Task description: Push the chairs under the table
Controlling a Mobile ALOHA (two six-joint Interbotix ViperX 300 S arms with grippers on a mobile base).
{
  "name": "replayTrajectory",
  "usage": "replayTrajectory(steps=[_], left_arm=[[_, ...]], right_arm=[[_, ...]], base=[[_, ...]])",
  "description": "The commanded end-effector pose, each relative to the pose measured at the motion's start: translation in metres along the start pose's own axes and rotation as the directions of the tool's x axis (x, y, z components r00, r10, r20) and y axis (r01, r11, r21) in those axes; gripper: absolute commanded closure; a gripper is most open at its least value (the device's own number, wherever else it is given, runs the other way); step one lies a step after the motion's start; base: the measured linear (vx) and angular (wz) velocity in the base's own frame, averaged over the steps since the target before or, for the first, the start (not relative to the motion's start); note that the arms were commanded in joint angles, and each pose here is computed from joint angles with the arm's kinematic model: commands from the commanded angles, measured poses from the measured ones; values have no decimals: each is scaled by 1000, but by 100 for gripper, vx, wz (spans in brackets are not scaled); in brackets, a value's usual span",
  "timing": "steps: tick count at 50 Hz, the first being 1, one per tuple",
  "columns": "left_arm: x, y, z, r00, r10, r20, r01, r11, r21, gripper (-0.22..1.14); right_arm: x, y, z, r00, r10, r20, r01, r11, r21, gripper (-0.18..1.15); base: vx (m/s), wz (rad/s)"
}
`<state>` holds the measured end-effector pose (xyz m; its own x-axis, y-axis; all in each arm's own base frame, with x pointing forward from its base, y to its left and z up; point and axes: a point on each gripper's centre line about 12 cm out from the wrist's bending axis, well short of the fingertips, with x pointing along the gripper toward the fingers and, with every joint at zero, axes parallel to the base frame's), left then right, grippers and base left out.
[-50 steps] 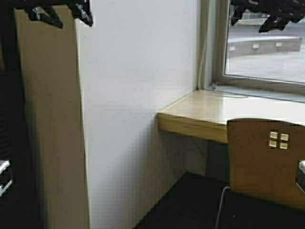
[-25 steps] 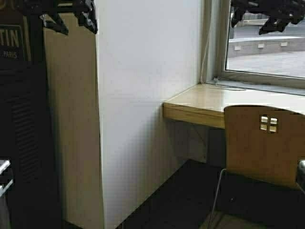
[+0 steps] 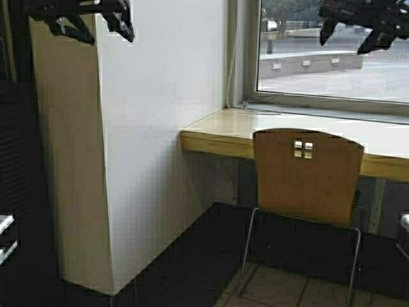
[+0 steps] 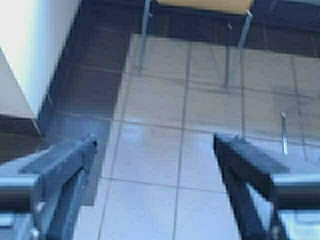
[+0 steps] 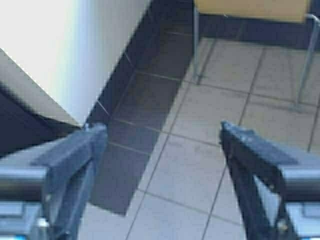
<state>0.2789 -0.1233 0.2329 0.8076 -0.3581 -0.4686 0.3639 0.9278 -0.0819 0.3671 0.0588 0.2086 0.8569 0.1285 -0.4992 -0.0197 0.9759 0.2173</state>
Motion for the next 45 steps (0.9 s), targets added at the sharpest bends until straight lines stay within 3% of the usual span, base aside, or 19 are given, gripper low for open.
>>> replayTrajectory(steps=[1,45], left_arm=[[1,1,3,1000,4,8,-4,1000,-2,-8],[9,1,1,1000,3,-30,-3,1000,-8,-8]], right_arm=[[-1,4,9,1000,11,24,-11,1000,-7,-3],[1,4,8,1000,7,-17,-6,999,47,-3]], base=[[-34,-10],[-27,-12]])
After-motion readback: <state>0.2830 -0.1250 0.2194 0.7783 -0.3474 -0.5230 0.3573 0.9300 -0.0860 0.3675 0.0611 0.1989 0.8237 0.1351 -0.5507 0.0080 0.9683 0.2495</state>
